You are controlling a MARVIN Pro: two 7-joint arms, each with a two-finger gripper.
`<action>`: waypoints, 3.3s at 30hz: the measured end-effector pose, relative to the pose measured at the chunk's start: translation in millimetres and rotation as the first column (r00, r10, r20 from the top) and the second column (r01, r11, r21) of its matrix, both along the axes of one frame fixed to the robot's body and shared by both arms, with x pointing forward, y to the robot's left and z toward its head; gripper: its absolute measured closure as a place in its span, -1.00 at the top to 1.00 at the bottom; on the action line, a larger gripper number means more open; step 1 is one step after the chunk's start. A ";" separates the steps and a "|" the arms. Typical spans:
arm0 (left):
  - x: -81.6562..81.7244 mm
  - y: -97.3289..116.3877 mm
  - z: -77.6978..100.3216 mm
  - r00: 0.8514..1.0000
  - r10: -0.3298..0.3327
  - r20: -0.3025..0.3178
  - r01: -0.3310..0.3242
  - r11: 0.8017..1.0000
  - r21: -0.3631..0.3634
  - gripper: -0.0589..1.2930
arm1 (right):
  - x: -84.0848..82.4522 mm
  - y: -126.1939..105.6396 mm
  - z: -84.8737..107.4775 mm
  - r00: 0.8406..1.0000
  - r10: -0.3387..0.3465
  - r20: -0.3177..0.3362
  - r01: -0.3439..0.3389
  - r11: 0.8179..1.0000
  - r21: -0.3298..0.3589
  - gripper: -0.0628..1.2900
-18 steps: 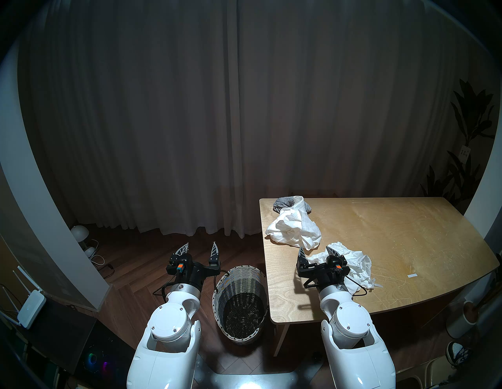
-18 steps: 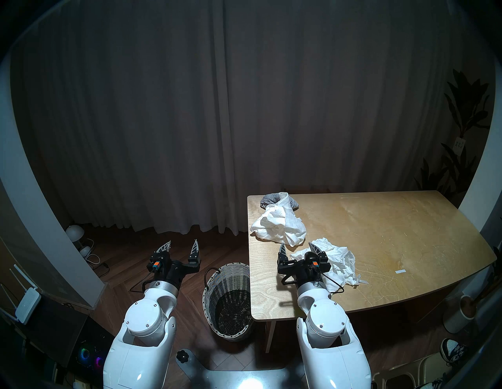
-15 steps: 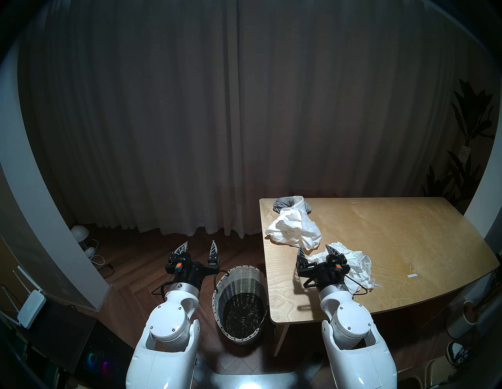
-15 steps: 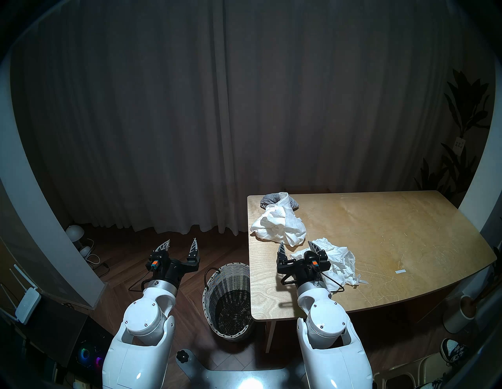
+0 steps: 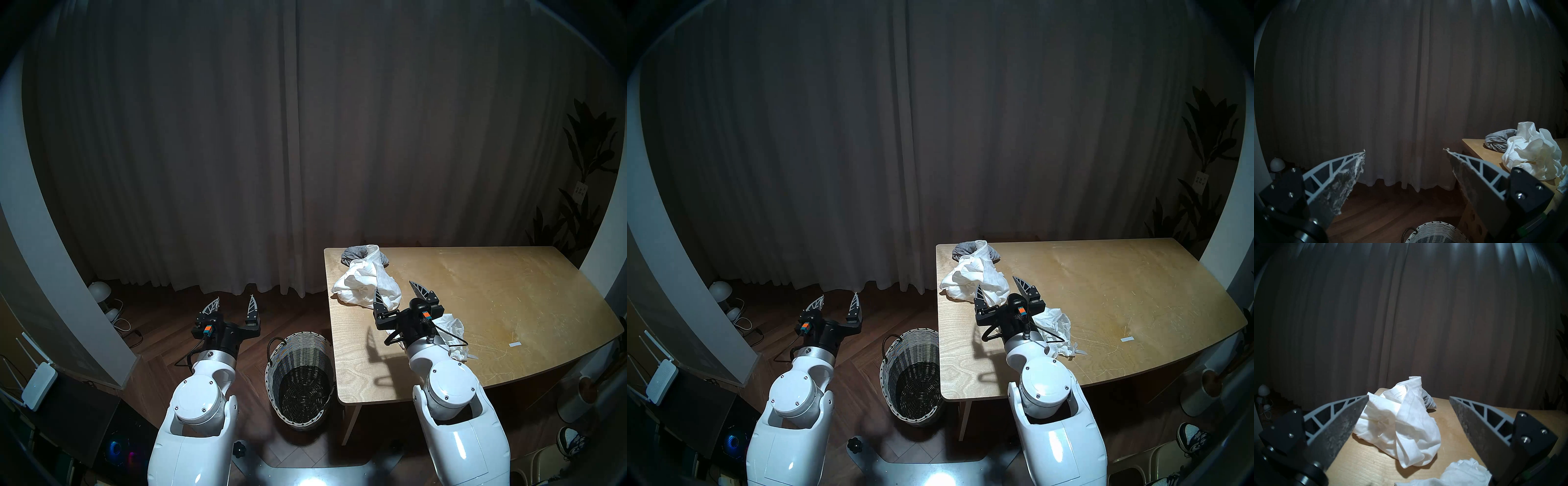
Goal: Toss clothes into the laundry hamper
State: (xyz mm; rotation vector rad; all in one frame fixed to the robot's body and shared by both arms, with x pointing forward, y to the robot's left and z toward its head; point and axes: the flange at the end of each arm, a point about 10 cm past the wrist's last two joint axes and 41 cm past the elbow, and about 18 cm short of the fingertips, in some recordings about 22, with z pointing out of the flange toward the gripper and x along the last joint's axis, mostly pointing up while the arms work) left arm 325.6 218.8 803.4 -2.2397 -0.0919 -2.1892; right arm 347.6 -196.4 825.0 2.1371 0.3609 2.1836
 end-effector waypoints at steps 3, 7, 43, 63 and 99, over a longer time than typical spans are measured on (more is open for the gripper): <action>-1.1 6.2 1.7 1.000 0.013 0.007 -0.013 1.000 0.010 0.89 | 7.8 -2.5 -4.8 1.000 0.018 -0.008 -0.019 0.999 -0.050 0.94; -5.3 12.0 0.9 1.000 0.025 0.008 -0.025 1.000 0.018 0.89 | 19.2 -2.8 -7.7 0.999 0.045 -0.012 -0.046 0.993 -0.110 0.94; -23.6 17.9 2.6 0.999 0.047 0.024 -0.046 0.999 -0.022 0.89 | 111.4 7.6 -81.6 0.983 0.015 -0.182 -0.083 0.925 -0.372 0.94; -26.9 20.4 5.5 0.995 0.092 0.031 -0.091 0.996 -0.017 0.89 | 138.5 111.0 2.7 0.961 0.253 0.108 -0.236 0.961 -0.145 -0.91; -63.0 85.3 -1.4 0.960 0.278 0.009 -0.278 0.958 0.069 0.89 | 48.1 182.7 -6.4 0.926 0.377 -0.009 -0.374 0.921 0.106 -0.92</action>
